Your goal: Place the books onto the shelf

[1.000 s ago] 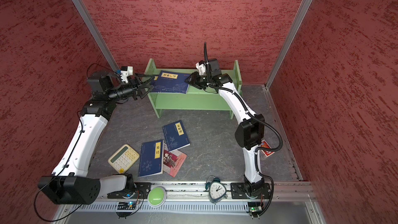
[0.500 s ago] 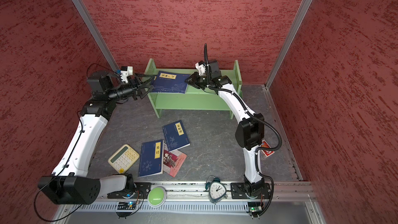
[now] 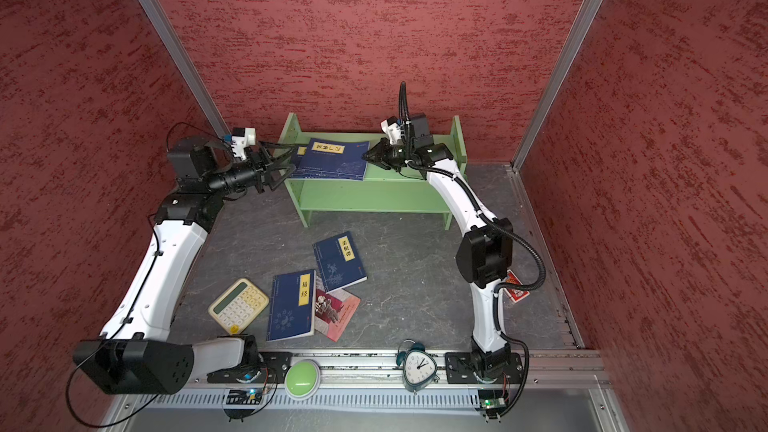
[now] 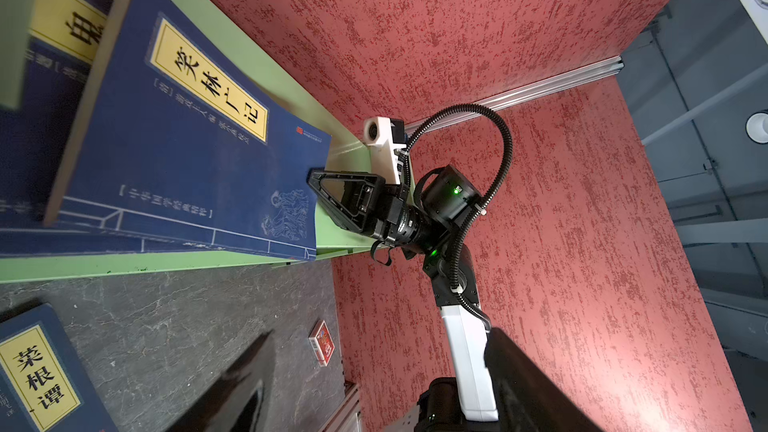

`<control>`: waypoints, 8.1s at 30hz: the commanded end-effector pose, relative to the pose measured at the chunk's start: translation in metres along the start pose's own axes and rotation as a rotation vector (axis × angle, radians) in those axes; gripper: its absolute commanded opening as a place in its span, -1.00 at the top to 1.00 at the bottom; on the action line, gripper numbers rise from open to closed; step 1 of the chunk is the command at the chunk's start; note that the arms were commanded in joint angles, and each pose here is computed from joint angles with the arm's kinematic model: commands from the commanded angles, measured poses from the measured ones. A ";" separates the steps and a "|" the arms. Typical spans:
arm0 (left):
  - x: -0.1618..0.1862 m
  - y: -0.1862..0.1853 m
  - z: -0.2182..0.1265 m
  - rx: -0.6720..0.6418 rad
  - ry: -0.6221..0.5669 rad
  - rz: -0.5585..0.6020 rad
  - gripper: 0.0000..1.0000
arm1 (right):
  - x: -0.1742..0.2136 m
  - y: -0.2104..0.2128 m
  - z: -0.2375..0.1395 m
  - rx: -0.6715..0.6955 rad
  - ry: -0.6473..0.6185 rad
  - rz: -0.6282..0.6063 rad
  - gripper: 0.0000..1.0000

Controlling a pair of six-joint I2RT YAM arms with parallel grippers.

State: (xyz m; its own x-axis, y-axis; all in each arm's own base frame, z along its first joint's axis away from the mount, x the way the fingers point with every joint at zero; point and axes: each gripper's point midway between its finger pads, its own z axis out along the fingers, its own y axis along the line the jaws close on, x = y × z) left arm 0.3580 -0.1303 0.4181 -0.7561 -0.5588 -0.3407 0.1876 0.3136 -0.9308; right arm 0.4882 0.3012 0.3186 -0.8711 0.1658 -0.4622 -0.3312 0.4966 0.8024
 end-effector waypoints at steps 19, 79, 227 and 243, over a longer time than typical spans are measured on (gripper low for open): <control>-0.008 -0.011 -0.003 0.023 -0.023 0.039 -0.59 | 0.008 0.003 0.018 -0.074 0.107 -0.053 0.73; 0.009 0.062 0.008 -0.149 0.018 0.231 -0.60 | 0.001 0.045 -0.019 0.002 -0.098 -0.069 0.26; 0.177 0.319 0.018 -0.634 0.424 -0.078 -0.98 | 0.292 -0.104 0.045 0.252 0.081 -0.086 -0.23; 0.186 0.323 0.037 -0.571 0.483 -0.114 -0.96 | 0.293 -0.124 0.076 0.322 0.160 -0.086 -0.20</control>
State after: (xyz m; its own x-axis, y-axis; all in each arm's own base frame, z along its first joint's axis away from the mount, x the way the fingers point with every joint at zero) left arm 0.2956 -0.1551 0.0474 -0.9608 -0.2768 -0.0147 -0.1938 0.7085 -0.6786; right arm 0.2987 0.3491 0.0561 -0.9029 0.0104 -0.4297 -0.2827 0.7388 0.6118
